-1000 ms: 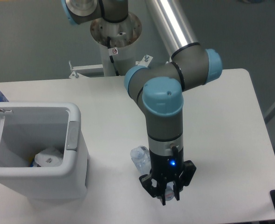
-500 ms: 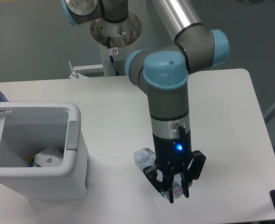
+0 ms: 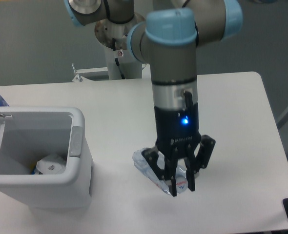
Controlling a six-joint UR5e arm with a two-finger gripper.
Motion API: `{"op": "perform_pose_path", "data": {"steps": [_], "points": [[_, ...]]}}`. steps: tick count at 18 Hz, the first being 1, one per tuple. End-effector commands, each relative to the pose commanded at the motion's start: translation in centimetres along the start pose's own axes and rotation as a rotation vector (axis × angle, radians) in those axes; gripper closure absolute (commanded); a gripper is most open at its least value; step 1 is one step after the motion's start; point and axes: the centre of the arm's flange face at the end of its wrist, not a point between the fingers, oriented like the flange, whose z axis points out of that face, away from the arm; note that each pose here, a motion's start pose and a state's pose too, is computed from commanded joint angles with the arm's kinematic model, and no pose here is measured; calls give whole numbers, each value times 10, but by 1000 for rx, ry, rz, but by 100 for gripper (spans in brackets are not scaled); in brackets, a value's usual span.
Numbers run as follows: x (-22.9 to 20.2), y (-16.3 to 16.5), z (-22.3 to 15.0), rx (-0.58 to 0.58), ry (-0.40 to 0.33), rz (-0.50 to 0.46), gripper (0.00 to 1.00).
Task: Place the trash in the trash can
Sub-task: 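Lift the water bottle and carry it over the trash bin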
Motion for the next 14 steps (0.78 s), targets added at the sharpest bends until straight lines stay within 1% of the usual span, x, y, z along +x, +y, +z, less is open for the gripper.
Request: {"op": "perform_pose_path", "data": {"steps": [6,10,13,14], "points": [[24,-12,-64,78,85,-11,61],[36,-16,-93,116,126,5,61],[42,-20,-112,165,136,20,61],[44,-20,-114,168,139,23,61]]}}
